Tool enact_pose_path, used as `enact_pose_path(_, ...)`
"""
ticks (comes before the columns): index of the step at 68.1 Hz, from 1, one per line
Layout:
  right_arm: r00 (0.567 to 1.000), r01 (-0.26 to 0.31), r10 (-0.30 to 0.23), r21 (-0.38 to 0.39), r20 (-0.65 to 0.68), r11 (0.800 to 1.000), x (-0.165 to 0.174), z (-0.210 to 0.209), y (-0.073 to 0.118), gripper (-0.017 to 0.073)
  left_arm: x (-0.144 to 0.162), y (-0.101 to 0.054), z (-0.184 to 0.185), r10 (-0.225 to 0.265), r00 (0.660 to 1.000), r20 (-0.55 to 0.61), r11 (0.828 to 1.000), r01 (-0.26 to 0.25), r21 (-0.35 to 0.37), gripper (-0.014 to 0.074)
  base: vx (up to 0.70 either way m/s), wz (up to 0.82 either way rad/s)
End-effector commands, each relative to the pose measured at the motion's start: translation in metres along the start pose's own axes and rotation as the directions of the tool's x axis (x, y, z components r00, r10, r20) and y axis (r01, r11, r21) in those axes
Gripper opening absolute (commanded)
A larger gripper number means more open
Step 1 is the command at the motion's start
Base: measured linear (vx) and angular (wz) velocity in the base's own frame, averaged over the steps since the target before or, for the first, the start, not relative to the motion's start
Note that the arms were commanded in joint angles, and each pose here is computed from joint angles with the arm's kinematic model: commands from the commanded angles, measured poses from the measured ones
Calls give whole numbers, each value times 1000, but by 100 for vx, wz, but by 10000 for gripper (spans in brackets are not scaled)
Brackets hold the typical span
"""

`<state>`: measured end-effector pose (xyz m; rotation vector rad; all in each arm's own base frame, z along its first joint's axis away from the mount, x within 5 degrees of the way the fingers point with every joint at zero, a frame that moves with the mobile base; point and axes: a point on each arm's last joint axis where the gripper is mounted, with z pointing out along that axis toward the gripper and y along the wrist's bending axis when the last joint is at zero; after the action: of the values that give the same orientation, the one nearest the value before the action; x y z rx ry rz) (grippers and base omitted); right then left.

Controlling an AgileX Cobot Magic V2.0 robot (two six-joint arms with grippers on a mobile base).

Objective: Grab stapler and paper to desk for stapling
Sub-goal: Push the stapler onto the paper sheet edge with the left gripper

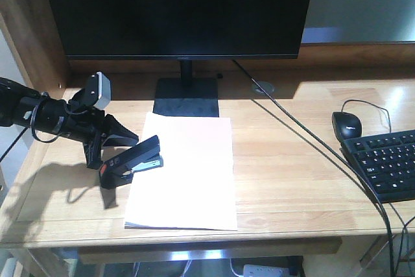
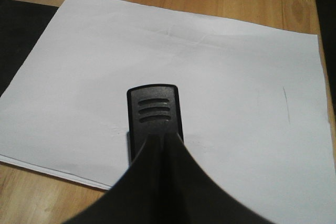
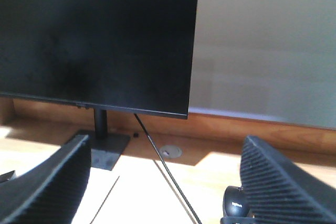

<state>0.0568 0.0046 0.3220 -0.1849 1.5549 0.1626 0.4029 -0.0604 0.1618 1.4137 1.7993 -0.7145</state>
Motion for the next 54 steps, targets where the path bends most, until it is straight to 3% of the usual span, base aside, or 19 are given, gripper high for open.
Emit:
enact_pose_path(1, 997, 15, -13, -26, 79, 1000, 4, -8, 1, 563, -28, -1, -13, 30, 997, 76, 999, -29, -24, -6, 0, 0)
enact_pose_path(23, 999, 36, -36, -29, -7, 999, 55, -6, 2, 563, -28, -1, -13, 31, 997, 76, 999, -30, -24, -6, 0, 0)
enact_pose_path(54, 999, 37, -37, -29, -10, 999, 55, -6, 2, 563, -28, -1, -13, 31, 997, 76, 999, -30, -24, -6, 0, 0)
